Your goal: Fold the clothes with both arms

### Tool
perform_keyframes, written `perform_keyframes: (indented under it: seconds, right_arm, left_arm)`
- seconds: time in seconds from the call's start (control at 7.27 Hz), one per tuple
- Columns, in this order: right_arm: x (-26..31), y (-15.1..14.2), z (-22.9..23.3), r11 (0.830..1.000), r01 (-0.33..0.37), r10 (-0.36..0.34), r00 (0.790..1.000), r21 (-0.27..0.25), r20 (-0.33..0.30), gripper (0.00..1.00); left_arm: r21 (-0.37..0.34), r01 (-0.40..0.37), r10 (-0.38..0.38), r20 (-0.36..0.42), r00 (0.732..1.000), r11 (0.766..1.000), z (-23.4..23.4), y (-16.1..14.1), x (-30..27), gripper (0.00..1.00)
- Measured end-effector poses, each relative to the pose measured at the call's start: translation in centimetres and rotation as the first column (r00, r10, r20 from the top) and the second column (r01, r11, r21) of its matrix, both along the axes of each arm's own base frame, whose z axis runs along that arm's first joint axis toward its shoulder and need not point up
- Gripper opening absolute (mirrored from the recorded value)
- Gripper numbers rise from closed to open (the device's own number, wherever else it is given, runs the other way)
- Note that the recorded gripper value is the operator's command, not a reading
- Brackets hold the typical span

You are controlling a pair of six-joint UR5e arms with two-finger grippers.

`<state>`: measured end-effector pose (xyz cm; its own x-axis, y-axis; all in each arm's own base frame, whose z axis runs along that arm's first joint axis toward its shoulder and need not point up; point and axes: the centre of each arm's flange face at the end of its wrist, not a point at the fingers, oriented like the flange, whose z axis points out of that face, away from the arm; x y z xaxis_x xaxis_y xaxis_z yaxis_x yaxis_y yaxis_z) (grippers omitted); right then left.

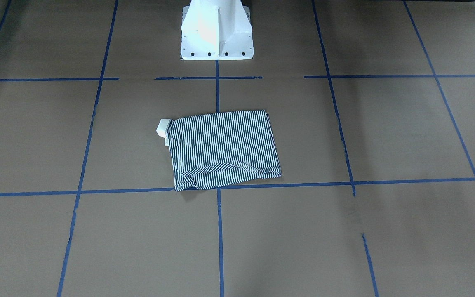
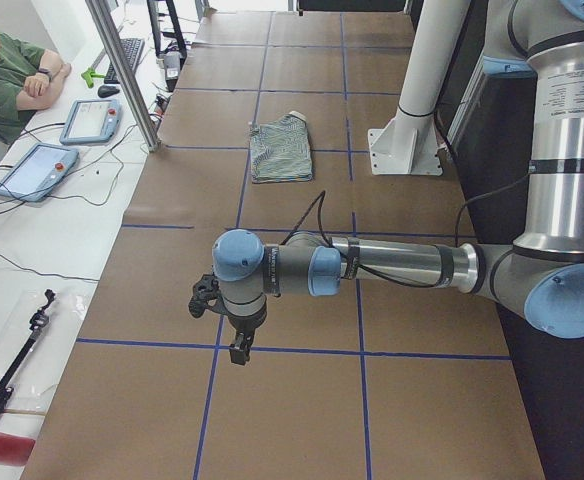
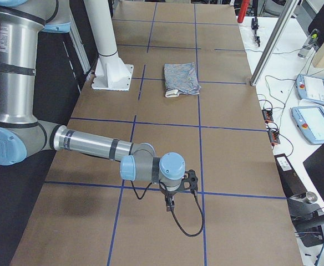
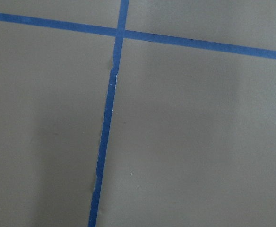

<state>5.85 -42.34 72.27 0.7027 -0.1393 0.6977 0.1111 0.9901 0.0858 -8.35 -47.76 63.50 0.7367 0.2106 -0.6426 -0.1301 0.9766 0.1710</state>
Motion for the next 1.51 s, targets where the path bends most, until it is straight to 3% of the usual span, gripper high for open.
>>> perform_keyframes:
  seconds: [0.41,0.69,0.96,1.24,1.51]
  right_arm:
    - [0.1,0.9,0.1,1.000,0.003,-0.003,1.000,0.000,-0.016,1.00]
    - [0.1,1.3,0.3,1.000,-0.005,0.005,1.000,-0.013,-0.015,1.00]
    - [0.1,1.3,0.0,0.998,-0.049,0.048,0.999,-0.049,-0.019,1.00]
    - [0.2,1.1,-0.4,0.992,-0.096,0.094,0.995,-0.085,-0.027,1.00]
    - [0.2,1.0,-0.5,0.991,-0.104,0.102,0.994,-0.088,-0.030,1.00]
  left_arm:
    - [0.034,-0.033,0.032,0.006,0.999,0.999,0.1,-0.4,1.5,1.00]
    - [0.020,-0.042,0.043,-0.032,0.999,0.999,0.9,0.4,2.3,1.00]
    - [-0.011,-0.044,0.042,-0.101,0.994,0.999,1.9,1.6,2.8,1.00]
    - [-0.009,-0.046,0.045,-0.111,0.993,0.999,1.9,1.9,2.9,1.00]
    - [0.005,-0.046,0.046,-0.113,0.993,0.999,1.2,1.6,2.8,1.00]
